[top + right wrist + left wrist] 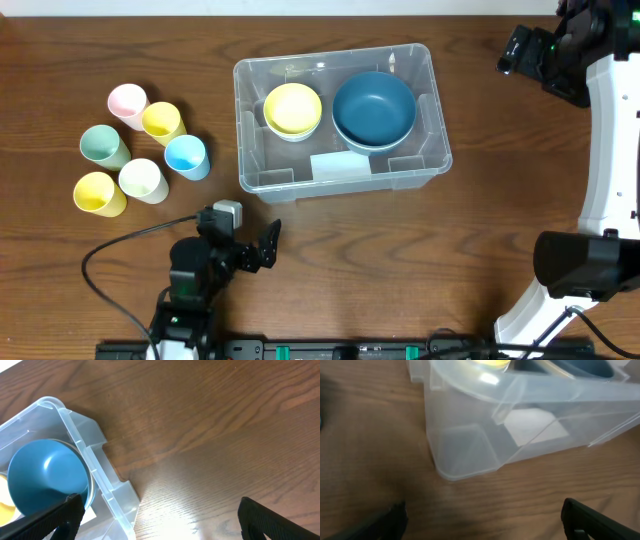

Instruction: Pack container

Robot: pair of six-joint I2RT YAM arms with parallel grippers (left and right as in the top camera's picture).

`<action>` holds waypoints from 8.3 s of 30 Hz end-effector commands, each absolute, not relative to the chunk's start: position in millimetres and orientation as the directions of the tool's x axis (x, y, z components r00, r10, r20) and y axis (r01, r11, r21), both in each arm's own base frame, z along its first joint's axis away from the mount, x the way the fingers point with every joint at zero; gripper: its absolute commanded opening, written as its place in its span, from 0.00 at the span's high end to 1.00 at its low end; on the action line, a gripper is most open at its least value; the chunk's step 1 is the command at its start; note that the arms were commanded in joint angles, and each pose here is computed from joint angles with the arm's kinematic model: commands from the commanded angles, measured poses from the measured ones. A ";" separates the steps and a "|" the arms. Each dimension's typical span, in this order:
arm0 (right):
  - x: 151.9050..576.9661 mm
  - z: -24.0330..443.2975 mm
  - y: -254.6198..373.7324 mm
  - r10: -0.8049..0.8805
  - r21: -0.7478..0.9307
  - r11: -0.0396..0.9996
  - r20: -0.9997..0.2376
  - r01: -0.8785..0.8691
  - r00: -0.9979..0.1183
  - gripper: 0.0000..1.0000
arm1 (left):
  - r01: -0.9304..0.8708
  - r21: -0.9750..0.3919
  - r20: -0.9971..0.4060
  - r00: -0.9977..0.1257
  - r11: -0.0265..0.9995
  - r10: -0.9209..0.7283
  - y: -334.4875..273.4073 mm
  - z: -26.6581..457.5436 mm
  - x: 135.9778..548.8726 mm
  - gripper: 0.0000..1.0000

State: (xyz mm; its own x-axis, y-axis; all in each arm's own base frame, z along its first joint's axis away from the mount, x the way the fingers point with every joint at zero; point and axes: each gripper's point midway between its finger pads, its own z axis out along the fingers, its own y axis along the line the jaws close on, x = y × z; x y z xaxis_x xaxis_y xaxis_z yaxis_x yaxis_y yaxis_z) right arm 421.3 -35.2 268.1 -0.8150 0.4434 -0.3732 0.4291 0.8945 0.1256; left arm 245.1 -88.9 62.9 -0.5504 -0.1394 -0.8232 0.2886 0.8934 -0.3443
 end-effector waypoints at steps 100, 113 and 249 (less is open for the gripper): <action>415.5 282.1 -35.0 0.454 0.143 0.889 -0.400 0.434 -0.797 0.01 | -0.388 -0.164 -0.523 -0.745 0.907 -0.413 -6.4 196.2 329.5 0.02; 415.5 282.1 -35.0 0.454 0.143 0.889 -0.400 0.434 -0.797 0.01 | -0.482 -0.202 -0.522 -0.684 0.853 -0.510 19.1 179.3 359.8 0.04; 415.5 282.1 -34.6 0.453 0.143 0.890 -0.400 0.434 -0.797 0.01 | 0.307 -0.022 -0.563 -0.791 0.952 0.242 -198.5 240.5 359.5 0.47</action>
State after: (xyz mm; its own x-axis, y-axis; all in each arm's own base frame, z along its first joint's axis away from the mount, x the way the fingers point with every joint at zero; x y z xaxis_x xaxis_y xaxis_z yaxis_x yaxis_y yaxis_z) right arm 420.3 -34.9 270.4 -0.8132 0.4429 -0.3776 0.4279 0.8947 0.1279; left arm 355.3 -233.5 178.2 -0.8521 0.3009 -0.4282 0.3723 0.9236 -0.0919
